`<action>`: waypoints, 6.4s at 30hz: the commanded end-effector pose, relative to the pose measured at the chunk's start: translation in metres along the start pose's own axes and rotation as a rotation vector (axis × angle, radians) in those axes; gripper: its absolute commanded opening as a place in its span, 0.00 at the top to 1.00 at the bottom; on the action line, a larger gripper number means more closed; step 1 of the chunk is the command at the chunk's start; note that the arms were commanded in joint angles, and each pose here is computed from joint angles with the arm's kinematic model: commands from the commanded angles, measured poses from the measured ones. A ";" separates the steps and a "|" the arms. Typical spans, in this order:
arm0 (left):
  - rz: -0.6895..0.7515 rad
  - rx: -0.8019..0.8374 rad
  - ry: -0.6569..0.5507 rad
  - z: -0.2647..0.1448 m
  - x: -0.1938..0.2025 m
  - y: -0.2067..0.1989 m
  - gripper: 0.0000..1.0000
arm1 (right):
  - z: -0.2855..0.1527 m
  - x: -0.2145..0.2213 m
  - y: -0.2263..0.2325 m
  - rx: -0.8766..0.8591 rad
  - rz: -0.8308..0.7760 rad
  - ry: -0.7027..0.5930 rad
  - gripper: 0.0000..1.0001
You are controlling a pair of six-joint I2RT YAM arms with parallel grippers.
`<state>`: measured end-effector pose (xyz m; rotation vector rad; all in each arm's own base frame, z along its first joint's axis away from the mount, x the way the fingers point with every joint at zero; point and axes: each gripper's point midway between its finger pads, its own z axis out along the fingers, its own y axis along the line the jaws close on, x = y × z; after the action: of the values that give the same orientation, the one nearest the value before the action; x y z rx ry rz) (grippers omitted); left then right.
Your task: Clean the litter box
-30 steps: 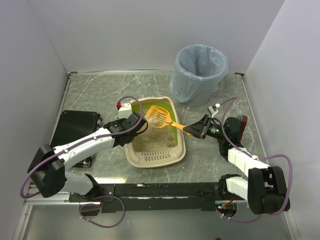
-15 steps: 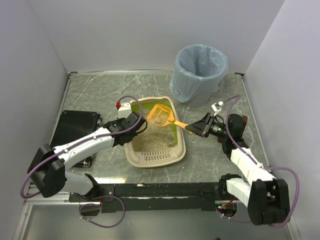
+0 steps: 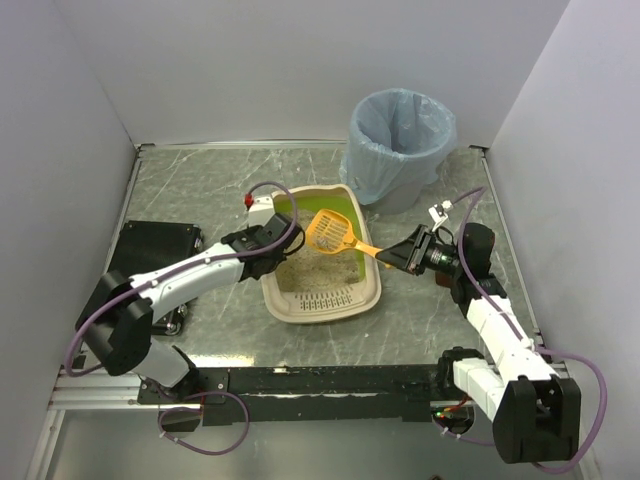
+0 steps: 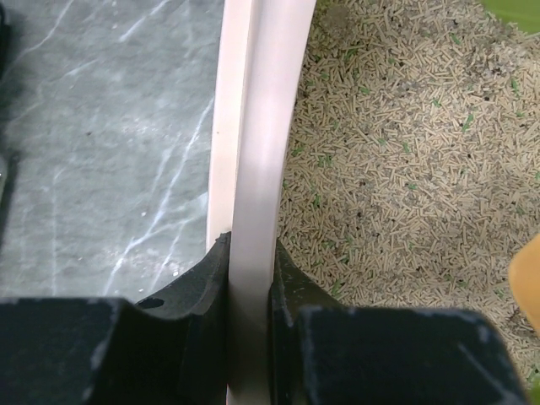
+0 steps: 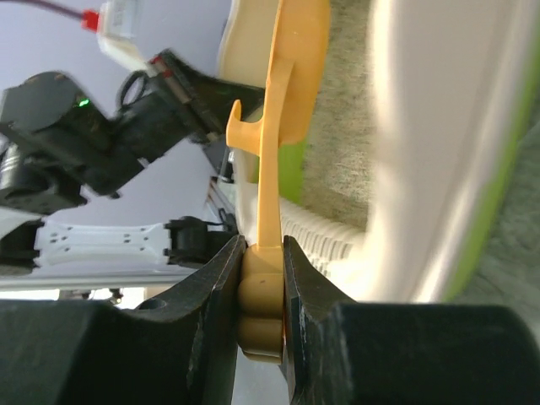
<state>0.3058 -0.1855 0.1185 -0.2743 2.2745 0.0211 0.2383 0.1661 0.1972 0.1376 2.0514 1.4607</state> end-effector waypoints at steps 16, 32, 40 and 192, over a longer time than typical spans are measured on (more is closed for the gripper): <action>-0.358 0.225 -0.195 -0.023 -0.114 -0.091 0.99 | -0.013 -0.045 0.047 -0.016 0.001 -0.058 1.00; -0.369 0.237 -0.185 -0.023 -0.108 -0.090 0.99 | -0.029 -0.107 0.094 -0.036 -0.065 -0.236 1.00; -0.362 0.248 -0.165 -0.022 -0.105 -0.093 0.99 | -0.058 -0.179 0.105 -0.066 -0.014 -0.380 1.00; -0.413 0.172 -0.164 -0.013 -0.079 -0.068 0.99 | 0.048 0.034 0.014 -0.052 0.081 0.182 1.00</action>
<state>0.3240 -0.2023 0.1123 -0.4757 2.2574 0.0121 0.2544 0.2238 0.1666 0.2499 2.2239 1.5192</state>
